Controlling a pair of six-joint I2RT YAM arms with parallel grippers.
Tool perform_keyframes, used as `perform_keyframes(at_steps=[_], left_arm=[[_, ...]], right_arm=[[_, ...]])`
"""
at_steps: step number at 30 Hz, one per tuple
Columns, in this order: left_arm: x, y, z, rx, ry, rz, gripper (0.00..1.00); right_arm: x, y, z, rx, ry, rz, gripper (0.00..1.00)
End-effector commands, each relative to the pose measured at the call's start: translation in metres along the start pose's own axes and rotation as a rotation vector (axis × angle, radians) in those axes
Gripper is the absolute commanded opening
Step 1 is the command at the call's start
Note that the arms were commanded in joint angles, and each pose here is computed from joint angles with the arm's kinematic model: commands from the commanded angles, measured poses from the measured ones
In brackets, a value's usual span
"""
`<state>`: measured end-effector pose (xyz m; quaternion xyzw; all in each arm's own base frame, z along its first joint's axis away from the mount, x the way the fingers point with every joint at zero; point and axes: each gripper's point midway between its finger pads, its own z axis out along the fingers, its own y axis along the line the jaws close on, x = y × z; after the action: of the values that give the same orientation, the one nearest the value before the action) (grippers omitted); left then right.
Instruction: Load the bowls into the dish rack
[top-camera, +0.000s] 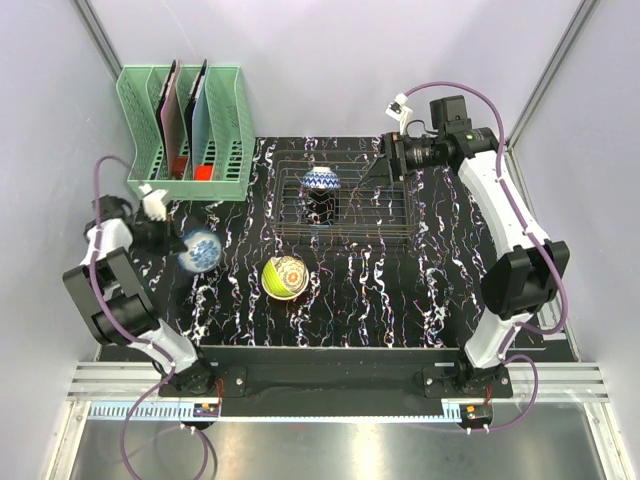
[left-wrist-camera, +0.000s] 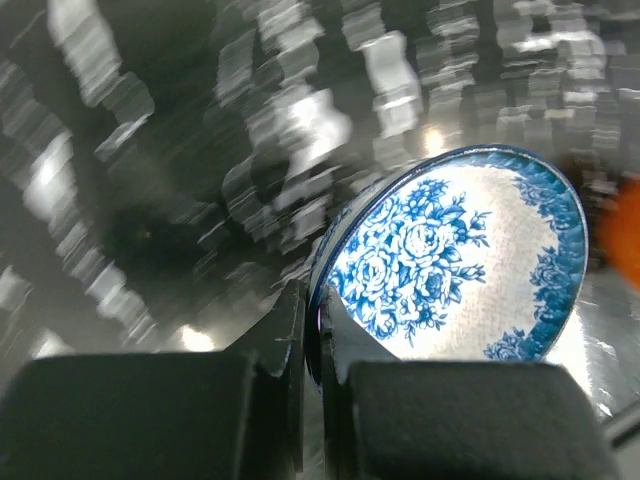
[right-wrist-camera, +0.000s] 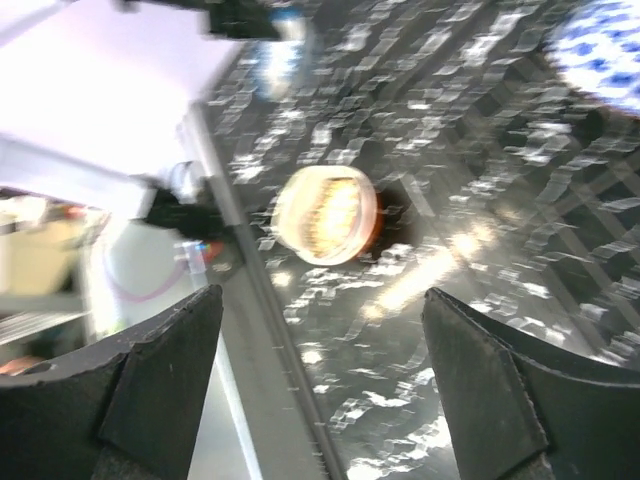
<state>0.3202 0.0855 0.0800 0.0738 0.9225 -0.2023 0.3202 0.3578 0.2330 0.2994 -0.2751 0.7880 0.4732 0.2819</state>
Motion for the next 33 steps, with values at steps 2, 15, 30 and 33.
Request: perform_keyframes(at_steps=[2,15,30,33], left_arm=[[-0.082,-0.107,-0.013,0.264,-0.184,0.278,0.0],[-0.138,-0.302,-0.031,0.808,-0.242,0.534,0.0],[-0.131,-0.391,-0.011,0.96,-0.156,0.681,0.0],[-0.134,-0.392,-0.006,0.944,-0.154,0.692,0.0]], right_arm=[[-0.006,0.026,0.007,-0.251,0.004,0.12,0.91],[0.002,0.021,0.02,-0.421,0.034,0.248,1.0],[0.017,0.039,0.04,-0.497,0.101,0.294,1.0],[0.02,0.042,0.041,-0.506,0.108,0.306,1.0]])
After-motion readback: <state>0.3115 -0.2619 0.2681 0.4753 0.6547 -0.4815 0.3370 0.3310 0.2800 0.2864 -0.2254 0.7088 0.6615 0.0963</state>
